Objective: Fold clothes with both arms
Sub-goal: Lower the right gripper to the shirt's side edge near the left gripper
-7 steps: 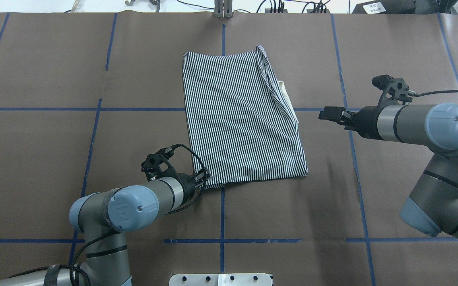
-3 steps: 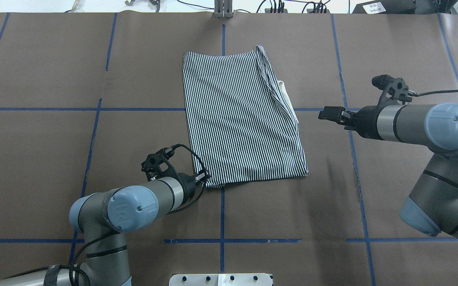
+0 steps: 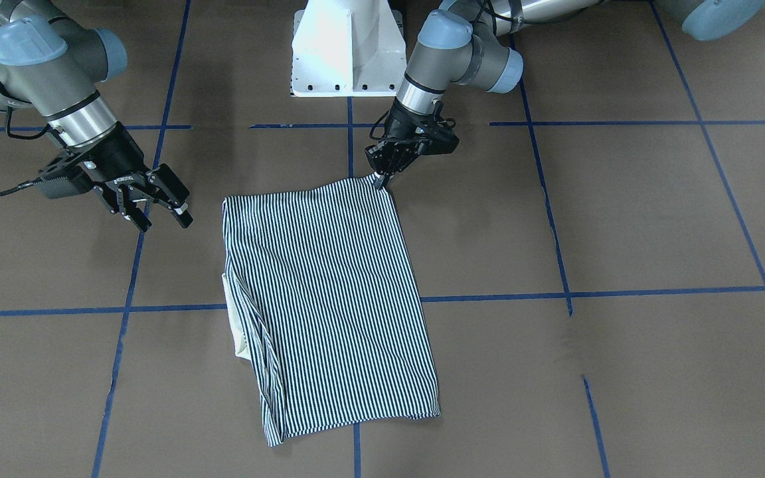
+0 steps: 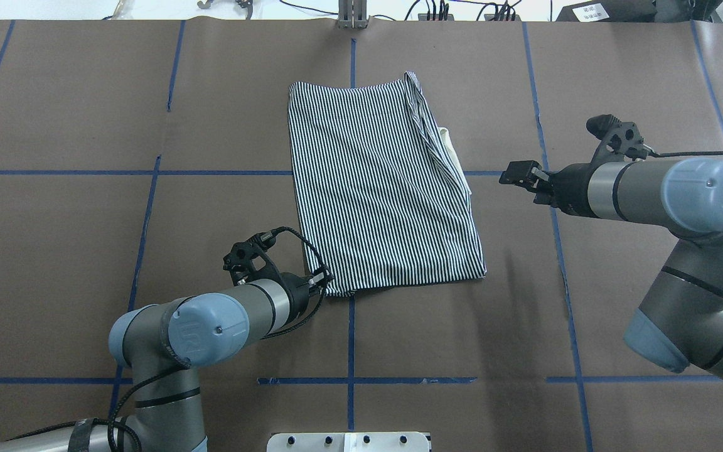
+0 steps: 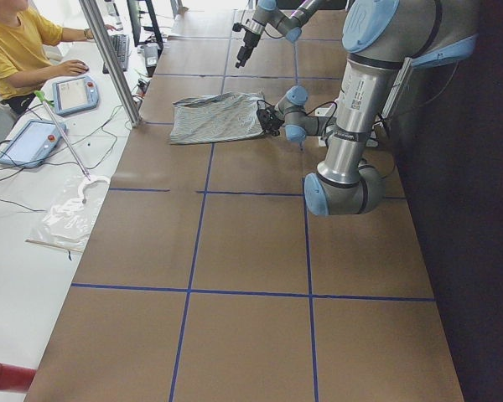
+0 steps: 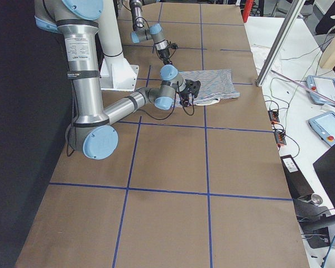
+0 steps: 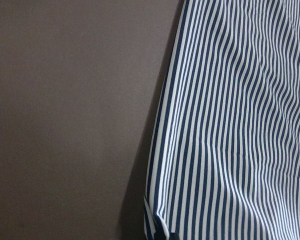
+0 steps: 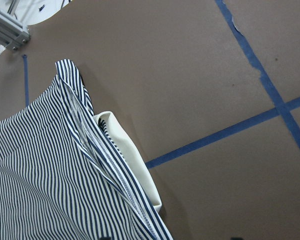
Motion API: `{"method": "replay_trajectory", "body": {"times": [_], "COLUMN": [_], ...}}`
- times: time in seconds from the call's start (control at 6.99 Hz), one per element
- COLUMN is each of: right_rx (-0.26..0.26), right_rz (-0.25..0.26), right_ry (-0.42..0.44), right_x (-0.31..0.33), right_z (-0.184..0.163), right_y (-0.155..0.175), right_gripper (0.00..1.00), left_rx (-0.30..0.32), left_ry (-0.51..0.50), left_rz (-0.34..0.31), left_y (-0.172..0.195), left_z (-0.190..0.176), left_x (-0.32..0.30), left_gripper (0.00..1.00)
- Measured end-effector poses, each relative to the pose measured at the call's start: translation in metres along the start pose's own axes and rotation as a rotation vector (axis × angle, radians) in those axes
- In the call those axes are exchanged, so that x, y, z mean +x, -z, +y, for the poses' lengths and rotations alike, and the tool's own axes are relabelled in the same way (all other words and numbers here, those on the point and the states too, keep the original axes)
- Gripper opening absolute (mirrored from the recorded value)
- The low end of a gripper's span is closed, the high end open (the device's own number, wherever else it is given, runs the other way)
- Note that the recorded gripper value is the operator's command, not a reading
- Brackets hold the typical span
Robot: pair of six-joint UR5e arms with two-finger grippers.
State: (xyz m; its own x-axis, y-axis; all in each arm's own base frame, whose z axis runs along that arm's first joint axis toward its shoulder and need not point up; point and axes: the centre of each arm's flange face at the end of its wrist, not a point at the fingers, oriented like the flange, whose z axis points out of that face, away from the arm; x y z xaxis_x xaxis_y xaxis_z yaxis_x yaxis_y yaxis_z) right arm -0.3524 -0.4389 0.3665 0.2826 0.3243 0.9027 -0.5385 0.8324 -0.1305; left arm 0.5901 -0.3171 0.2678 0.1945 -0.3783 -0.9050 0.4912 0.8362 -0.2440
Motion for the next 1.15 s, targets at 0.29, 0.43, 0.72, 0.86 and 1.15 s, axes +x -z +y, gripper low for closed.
{"method": "replay_trajectory", "body": {"times": [0.29,0.43,0.72,0.86,1.15], "right_rx": [0.012,0.000,-0.043,-0.068,-0.087], "right_rz": [0.100,0.161,0.271,0.304,0.358], "right_ry": [-0.122,-0.129,-0.096,-0.075,-0.049], "right_x": [-0.049,-0.066,-0.083,-0.084,-0.078], "right_z": [0.021,0.041,0.089,0.111,0.137], "right_y": [-0.009,-0.017,-0.035,-0.041,-0.055], "right_gripper": [0.78,0.78,0.76,0.69,0.68], "left_rx": [0.021,0.035,0.065,0.077,0.089], "left_ry": [0.000,0.000,0.001,0.001,0.000], "left_rz": [0.010,0.016,0.028,0.032,0.035], "left_y": [0.001,0.001,0.002,0.003,0.003], "left_z": [-0.003,-0.005,-0.009,-0.010,-0.010], "left_x": [0.002,0.003,0.004,0.005,0.005], "left_gripper": [0.00,0.00,0.00,0.00,0.00]}}
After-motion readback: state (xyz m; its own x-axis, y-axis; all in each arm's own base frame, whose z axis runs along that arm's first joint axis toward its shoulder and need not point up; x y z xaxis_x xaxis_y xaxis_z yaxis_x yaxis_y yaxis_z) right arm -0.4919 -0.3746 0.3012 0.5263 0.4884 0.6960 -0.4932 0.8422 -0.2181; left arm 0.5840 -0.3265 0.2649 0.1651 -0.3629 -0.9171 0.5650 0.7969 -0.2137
